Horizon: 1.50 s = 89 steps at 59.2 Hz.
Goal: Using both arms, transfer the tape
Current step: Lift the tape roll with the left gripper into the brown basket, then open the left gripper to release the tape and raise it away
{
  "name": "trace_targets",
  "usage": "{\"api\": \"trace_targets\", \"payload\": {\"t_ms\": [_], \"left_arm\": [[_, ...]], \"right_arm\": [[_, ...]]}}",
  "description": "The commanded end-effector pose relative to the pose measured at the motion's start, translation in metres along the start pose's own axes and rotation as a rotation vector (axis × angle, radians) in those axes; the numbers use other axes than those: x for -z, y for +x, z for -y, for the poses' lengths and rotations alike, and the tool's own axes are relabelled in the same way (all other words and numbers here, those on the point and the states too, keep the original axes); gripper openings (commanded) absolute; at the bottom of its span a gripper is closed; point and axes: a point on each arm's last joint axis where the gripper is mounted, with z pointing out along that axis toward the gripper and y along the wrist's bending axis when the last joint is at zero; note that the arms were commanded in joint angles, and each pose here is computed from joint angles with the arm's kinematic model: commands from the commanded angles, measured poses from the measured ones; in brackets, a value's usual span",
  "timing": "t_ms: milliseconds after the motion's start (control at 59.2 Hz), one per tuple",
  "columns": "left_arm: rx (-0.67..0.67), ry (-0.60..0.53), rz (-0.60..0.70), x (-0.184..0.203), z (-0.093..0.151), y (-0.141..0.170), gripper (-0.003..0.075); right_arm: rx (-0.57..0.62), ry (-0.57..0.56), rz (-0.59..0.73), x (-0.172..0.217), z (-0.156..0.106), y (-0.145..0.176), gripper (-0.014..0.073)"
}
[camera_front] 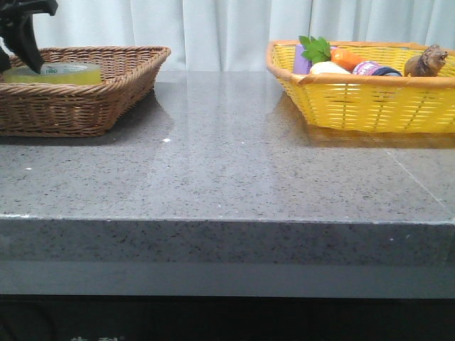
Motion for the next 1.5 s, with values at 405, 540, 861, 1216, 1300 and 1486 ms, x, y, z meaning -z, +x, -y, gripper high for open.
{"api": "trace_targets", "payload": {"t_ms": [405,540,861,1216,1300,1486], "left_arm": [[-0.065,0.044,0.325,0.117,0.013,-0.009,0.0080],[-0.074,0.049,0.395,0.138,0.011,0.012,-0.0020],[-0.070,0.061,0.577,0.179,-0.001,0.091,-0.0020],[-0.064,0.080,0.693,0.198,-0.018,0.211,-0.0020],[-0.066,0.086,0.737,0.200,-0.022,0.236,-0.0020],[-0.065,0.101,0.830,0.207,-0.026,0.263,-0.0020]], "right_arm": [[0.007,0.000,0.102,0.002,-0.001,-0.016,-0.0090],[0.007,0.000,0.102,0.002,-0.001,-0.016,-0.0090],[0.007,0.000,0.102,0.002,-0.001,-0.016,-0.0090],[0.007,0.000,0.102,0.002,-0.001,-0.016,-0.0090],[0.007,0.000,0.102,0.002,-0.001,-0.016,-0.0090],[0.007,0.000,0.102,0.002,-0.001,-0.016,-0.0090]]}}
